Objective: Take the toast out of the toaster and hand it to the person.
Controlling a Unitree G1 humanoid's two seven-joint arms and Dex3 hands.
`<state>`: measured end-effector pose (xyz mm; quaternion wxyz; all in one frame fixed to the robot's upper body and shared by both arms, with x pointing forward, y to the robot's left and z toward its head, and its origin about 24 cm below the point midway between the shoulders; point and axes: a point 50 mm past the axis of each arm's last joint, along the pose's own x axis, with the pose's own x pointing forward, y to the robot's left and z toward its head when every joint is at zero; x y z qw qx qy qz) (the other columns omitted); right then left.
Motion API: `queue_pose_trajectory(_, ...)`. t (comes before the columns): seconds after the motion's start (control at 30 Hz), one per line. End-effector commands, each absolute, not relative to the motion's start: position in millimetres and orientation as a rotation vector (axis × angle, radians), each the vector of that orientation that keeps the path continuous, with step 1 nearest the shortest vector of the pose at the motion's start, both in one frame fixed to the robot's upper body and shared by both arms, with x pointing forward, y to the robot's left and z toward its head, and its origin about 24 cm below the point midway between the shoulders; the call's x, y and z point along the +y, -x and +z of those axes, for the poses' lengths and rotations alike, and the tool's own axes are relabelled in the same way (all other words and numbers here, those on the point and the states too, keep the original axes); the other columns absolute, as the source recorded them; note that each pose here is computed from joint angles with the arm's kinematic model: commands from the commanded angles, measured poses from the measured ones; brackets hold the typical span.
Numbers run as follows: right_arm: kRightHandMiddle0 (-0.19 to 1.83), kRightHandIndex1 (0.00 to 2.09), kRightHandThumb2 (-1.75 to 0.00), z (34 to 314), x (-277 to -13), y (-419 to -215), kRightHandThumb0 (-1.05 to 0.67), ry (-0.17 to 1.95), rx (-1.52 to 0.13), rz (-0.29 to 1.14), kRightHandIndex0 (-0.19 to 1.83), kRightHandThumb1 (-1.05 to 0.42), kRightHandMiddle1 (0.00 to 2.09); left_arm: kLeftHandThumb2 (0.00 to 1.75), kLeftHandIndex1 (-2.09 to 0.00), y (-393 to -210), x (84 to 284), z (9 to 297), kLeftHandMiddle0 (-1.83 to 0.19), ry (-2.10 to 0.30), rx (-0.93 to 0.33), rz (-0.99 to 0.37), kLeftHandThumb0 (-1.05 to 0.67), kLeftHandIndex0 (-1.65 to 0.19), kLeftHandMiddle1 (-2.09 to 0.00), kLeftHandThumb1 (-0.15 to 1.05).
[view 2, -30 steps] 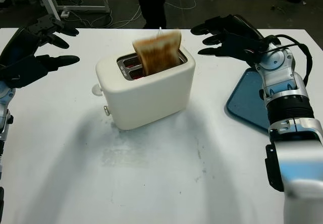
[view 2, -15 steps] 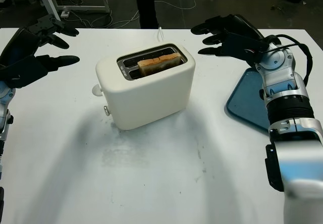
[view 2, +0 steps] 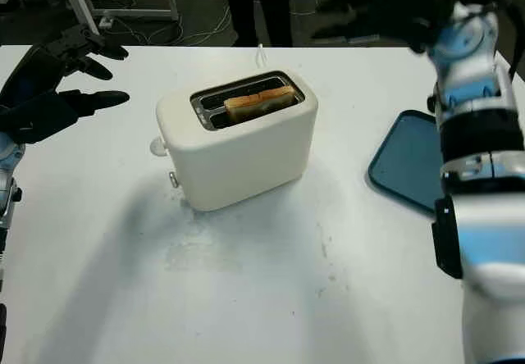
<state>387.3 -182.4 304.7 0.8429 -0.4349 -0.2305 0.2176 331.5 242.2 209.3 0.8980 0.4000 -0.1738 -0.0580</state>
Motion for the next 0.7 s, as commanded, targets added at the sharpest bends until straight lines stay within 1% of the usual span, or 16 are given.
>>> queue_pose_trajectory(0.0,0.85,0.08,0.00,311.0,-167.5,-385.5,-0.63,0.965,-0.526,0.507,0.90,-0.71,0.06,0.00,-1.05,-332.1,241.1,213.3,-0.23,-0.826,-0.380,-0.124,-0.80,-0.21,-1.27,0.90)
queue_pose_trajectory(0.13,0.88,0.11,-0.01,308.0,-150.4,-382.1,-0.72,1.063,-0.550,0.558,0.94,-0.74,0.07,0.00,-1.06,-332.2,241.1,214.2,-0.23,-0.845,-0.380,-0.123,-0.80,-0.21,-1.28,0.90)
queue_pose_trajectory(0.3,0.88,0.13,0.00,300.2,-130.6,-377.8,-0.62,1.129,-0.533,0.623,0.94,-0.69,0.06,0.00,-1.07,-332.4,242.0,213.8,-0.24,-0.830,-0.377,-0.122,-0.79,-0.21,-1.27,0.89)
queue_pose_trajectory(0.4,0.88,0.15,0.00,292.6,-121.2,-376.4,-0.60,1.157,-0.533,0.664,0.95,-0.68,0.05,0.00,-1.07,-332.1,241.3,213.8,-0.23,-0.835,-0.379,-0.120,-0.78,-0.21,-1.28,0.89)
queue_pose_trajectory(0.5,0.87,0.16,0.00,285.2,-115.3,-377.1,-0.55,1.133,-0.516,0.705,0.93,-0.66,0.05,0.00,-1.06,-332.3,241.1,213.5,-0.23,-0.829,-0.379,-0.123,-0.77,-0.21,-1.27,0.88)
queue_pose_trajectory(0.67,0.88,0.18,0.00,277.9,-109.4,-378.4,-0.52,1.139,-0.498,0.725,0.92,-0.64,0.05,0.01,-1.07,-331.9,241.9,213.4,-0.22,-0.826,-0.375,-0.127,-0.81,-0.19,-1.27,0.90)
